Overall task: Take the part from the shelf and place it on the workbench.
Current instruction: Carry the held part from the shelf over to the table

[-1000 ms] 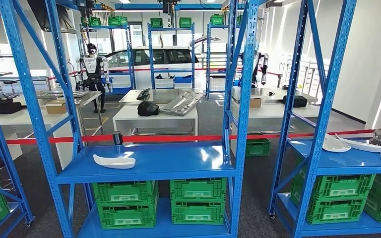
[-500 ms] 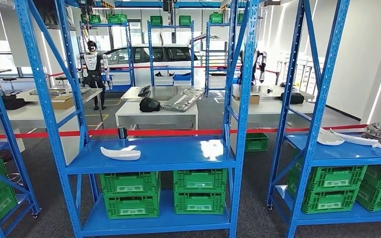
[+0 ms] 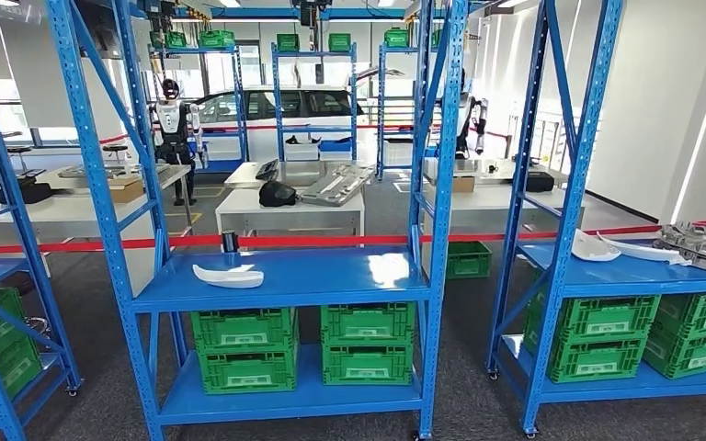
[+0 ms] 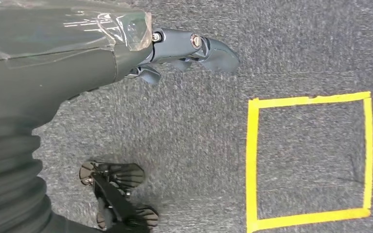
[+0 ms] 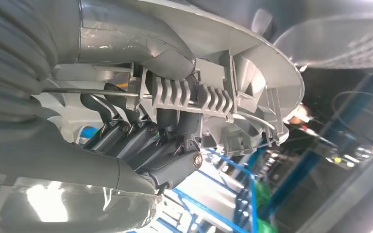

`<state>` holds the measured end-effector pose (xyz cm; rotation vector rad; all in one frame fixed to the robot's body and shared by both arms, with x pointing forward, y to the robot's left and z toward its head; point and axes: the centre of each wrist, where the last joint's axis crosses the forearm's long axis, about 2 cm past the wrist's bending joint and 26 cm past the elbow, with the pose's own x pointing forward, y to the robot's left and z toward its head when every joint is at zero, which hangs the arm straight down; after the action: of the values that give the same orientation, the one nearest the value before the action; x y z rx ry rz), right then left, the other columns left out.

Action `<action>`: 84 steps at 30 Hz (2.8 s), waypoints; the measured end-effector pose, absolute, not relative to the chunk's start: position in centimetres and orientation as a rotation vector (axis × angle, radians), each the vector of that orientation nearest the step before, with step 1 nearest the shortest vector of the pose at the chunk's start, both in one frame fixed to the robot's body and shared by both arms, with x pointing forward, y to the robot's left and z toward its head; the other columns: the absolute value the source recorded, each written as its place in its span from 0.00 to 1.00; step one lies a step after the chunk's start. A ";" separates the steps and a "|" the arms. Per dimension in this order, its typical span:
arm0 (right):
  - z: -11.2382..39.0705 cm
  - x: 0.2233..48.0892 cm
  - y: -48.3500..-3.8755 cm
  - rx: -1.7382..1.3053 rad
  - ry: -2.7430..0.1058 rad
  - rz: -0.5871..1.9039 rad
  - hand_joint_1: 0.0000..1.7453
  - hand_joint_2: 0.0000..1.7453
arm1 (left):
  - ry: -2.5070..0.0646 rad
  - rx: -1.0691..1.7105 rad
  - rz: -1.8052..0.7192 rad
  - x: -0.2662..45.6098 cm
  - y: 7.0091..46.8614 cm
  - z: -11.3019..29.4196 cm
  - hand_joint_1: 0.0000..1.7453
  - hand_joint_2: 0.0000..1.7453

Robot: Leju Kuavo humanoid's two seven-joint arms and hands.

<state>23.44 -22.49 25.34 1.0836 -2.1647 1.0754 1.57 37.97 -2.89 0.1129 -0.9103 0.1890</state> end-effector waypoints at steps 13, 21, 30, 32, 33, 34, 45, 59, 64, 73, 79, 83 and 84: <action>25.3 23.7 -23.1 0.947 -2.203 1.069 0.96 1.00 | -0.879 0.133 0.251 0.9 37.9 -2.7 0.00 1.00; 25.5 23.8 -23.0 0.968 -2.199 1.056 0.96 1.00 | -0.869 0.138 0.240 0.4 38.0 -2.5 0.00 1.00; 24.9 24.0 -22.9 0.992 -2.161 1.061 0.96 1.00 | -0.868 0.134 0.220 0.9 37.8 -2.5 0.00 1.00; 24.9 24.0 -22.9 0.994 -2.159 1.060 0.96 1.00 | -0.869 0.133 0.217 1.0 37.8 -2.5 0.00 1.00; 24.9 24.0 -22.9 0.996 -2.158 1.059 0.96 1.00 | -0.869 0.132 0.217 1.0 37.8 -2.5 0.00 1.00; 24.9 24.1 -22.9 0.999 -2.156 1.059 0.96 1.00 | -0.869 0.132 0.217 1.0 37.7 -2.5 0.00 1.00; 25.1 24.5 -22.0 1.113 -2.108 1.080 0.96 1.00 | -0.863 0.151 0.299 0.5 37.5 -2.3 0.00 1.00; 25.3 24.5 -21.0 1.174 -2.113 1.144 0.96 1.00 | -0.693 0.147 0.236 0.1 37.6 -1.3 0.00 1.00; 25.4 24.4 -20.7 1.179 -2.123 1.171 0.96 1.00 | -0.659 0.165 0.215 -0.1 38.0 -1.0 0.00 1.00; 25.3 24.4 -20.7 1.145 -2.134 1.211 0.96 1.00 | -0.668 0.180 0.231 -0.1 37.9 -1.1 0.00 1.00; 25.3 24.4 -20.8 1.126 -2.139 1.220 0.96 1.00 | -0.675 0.192 0.233 0.0 37.8 -1.3 0.00 1.00; 25.2 24.3 -20.7 1.125 -2.139 1.221 0.96 1.00 | -0.677 0.188 0.234 0.1 37.7 -1.4 0.00 1.00; 25.2 24.3 -20.7 1.126 -2.138 1.221 0.96 1.00 | -0.678 0.187 0.234 0.2 37.7 -1.4 0.00 1.00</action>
<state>24.32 -20.74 25.23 1.1258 -2.1380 1.2208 0.15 37.67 -1.39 0.1866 -0.6775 0.2337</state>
